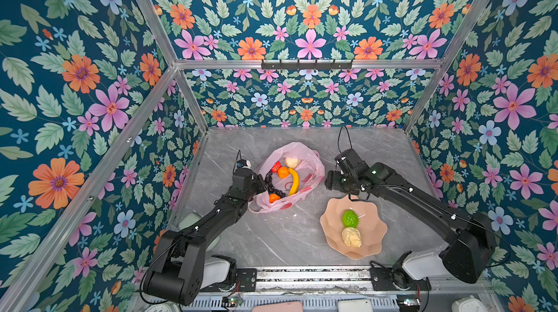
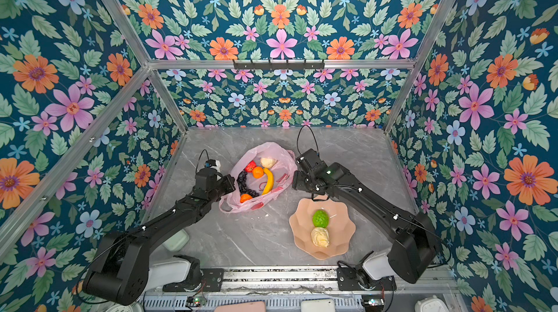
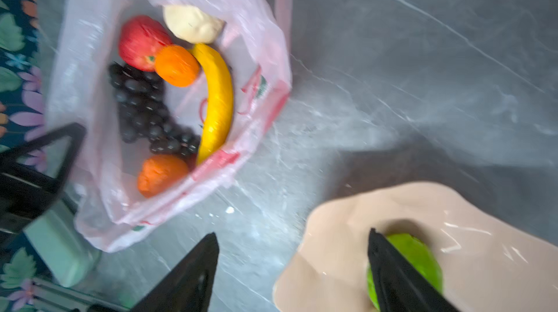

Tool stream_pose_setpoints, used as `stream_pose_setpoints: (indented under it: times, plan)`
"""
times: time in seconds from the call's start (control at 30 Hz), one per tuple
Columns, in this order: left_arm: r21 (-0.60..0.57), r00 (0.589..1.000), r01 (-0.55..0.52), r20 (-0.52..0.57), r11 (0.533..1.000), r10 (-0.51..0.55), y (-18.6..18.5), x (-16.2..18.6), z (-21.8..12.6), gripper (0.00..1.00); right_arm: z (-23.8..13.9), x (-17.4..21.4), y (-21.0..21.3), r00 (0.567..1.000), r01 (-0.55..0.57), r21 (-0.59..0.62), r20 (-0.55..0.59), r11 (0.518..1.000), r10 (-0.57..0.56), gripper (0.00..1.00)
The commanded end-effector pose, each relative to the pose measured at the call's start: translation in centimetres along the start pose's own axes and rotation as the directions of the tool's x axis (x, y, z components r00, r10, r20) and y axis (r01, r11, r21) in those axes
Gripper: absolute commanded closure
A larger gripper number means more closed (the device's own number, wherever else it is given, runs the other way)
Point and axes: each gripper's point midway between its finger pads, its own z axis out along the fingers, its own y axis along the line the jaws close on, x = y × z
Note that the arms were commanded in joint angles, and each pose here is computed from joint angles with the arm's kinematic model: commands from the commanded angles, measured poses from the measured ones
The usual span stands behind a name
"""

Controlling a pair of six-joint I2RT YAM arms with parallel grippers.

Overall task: Take the fake fruits out of the plastic bag
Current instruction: 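Move the open right gripper back into the bag toward the fruits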

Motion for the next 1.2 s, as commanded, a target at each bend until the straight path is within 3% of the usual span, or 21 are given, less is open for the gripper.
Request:
stream_pose_setpoints:
  times: [0.0, 0.17, 0.47, 0.77, 1.17]
  plan:
    - [0.007, 1.0, 0.006, -0.001, 1.0, -0.006, -0.6, -0.2, -0.1, 1.0, 0.4, -3.0, 4.2, 0.995, -0.051, -0.12, 0.084, 0.991, 0.062, 0.21]
    - [0.014, 1.0, -0.004, 0.01, 1.0, 0.003, -1.2, -0.5, -0.6, 1.0, 3.0, -4.6, 7.5, 0.99, -0.092, -0.191, 0.087, 0.977, 0.11, 0.24]
    - [0.028, 1.0, -0.004, 0.015, 1.0, 0.003, -1.9, -0.2, -1.1, 1.0, 10.0, -5.7, 9.9, 0.982, -0.178, -0.191, 0.03, 0.965, 0.187, 0.32]
    - [0.031, 1.0, -0.005, 0.029, 1.0, 0.004, -2.1, -0.4, -2.0, 1.0, 16.6, -6.1, 8.8, 0.964, -0.265, -0.126, -0.027, 0.956, 0.264, 0.37]
    - [0.036, 1.0, -0.003, 0.015, 0.999, 0.003, -2.2, 0.1, -2.2, 1.0, 20.7, -7.3, 8.8, 0.949, -0.315, -0.093, -0.044, 0.944, 0.312, 0.36]
